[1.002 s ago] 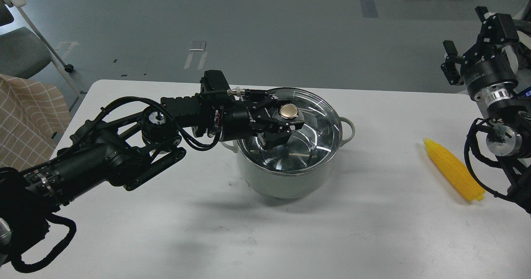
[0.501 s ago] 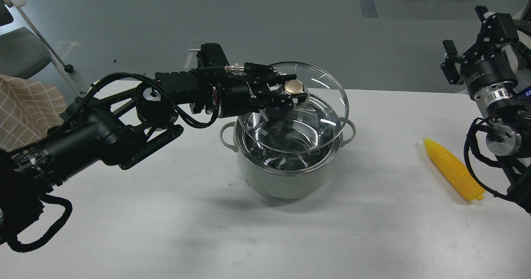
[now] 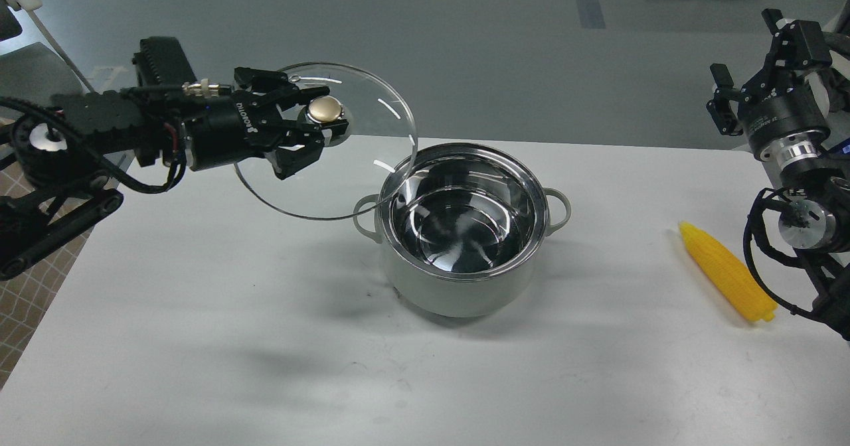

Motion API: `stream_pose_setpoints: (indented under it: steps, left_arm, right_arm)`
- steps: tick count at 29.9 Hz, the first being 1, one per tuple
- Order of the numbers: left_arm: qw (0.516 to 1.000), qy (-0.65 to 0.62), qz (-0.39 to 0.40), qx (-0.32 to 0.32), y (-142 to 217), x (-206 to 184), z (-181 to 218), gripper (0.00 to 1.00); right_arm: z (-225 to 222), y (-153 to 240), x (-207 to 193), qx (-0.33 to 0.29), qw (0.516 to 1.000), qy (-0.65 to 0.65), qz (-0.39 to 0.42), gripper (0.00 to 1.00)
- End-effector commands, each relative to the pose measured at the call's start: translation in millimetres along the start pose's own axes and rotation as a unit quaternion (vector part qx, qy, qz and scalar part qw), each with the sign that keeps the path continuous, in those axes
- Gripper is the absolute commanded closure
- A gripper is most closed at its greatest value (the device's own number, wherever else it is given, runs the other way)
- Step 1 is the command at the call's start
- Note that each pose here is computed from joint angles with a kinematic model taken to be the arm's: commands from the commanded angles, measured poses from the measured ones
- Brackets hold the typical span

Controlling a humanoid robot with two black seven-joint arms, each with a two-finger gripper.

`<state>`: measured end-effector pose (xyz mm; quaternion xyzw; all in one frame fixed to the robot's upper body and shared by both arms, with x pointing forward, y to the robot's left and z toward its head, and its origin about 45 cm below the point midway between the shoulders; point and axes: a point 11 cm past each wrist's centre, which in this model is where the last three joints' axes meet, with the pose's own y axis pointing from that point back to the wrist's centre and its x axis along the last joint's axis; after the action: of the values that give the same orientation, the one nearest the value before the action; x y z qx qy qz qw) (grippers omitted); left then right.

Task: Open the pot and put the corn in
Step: 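Lift the glass lid off the pot and carry it toward the left arm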

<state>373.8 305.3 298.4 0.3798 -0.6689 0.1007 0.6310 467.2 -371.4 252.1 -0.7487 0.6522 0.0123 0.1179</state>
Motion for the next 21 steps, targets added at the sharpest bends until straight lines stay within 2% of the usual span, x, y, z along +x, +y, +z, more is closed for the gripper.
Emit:
stream_pose_setpoints:
  steps: [1, 7, 14, 21]
  left_arm:
    - [0.999, 0.027, -0.003, 0.029, 32, -37, -4, 1.0]
    - [0.995, 0.053, -0.006, 0.086, 64, -89, -17, 1.0]
    - [0.985, 0.091, -0.005, 0.146, 88, -125, -30, 1.0]
    - [0.975, 0.11, -0.003, 0.192, 74, -173, -32, 1.0]
  right_arm:
    - [0, 0, 0, 0.0, 1.0, 0.0, 0.0, 0.0]
    - [1, 1, 0, -0.002, 1.0, 0.0, 0.0, 0.0]
    - [3, 1, -1, -0.002, 1.0, -0.001, -0.001, 0.0]
    - [6, 3, -1, -0.006, 1.0, -0.002, -0.001, 0.0]
